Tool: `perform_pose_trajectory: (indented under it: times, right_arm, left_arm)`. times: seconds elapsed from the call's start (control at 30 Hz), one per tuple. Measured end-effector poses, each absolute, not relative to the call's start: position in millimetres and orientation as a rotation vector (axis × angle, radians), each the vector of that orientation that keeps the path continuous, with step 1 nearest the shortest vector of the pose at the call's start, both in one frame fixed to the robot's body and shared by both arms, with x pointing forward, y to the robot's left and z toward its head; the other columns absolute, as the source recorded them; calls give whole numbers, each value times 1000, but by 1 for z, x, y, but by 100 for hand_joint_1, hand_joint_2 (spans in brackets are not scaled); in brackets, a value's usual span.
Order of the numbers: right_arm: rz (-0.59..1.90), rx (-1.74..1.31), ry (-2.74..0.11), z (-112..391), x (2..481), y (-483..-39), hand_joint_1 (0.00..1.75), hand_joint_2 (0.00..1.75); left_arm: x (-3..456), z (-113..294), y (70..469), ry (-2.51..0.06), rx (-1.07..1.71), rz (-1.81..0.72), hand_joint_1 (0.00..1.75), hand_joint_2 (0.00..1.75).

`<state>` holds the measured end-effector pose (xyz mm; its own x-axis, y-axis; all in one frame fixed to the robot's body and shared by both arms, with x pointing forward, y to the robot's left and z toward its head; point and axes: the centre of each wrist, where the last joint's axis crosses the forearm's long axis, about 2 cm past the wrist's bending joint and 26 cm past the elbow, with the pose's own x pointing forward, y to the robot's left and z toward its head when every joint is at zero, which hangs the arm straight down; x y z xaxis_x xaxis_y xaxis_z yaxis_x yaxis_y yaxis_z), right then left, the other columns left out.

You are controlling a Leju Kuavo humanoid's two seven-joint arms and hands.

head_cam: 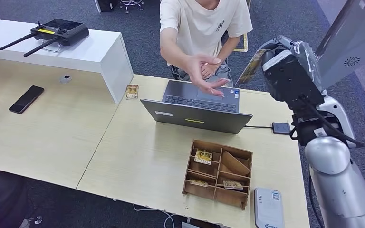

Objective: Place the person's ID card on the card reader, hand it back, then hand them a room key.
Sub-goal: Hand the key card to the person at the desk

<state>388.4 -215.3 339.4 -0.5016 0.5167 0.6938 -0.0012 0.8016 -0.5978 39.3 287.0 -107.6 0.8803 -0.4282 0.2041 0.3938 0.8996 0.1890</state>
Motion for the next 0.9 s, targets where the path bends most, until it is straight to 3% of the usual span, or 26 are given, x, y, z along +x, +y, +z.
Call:
perform_pose_trajectory:
  times: [0.7, 0.73, 0.83, 0.87, 0.9]
  right_arm:
    - [474, -479, -1950, 303, 397, -176, 175, 175]
    - [474, -474, -1945, 301, 396, -174, 144, 175]
    - [501, -443, -1919, 296, 396, -171, 15, 175]
    - [515, -431, -1909, 295, 396, -170, 1, 175]
    - [530, -422, -1898, 293, 396, -169, 0, 175]
  left_arm:
    - [49, -109, 273, -235, 130, -486, 0, 0]
    - [49, -109, 273, -234, 130, -486, 0, 0]
    - [49, -109, 272, -233, 128, -486, 0, 0]
    - [49, -109, 272, -233, 127, -486, 0, 0]
    - [49, -109, 273, -233, 127, -486, 0, 0]
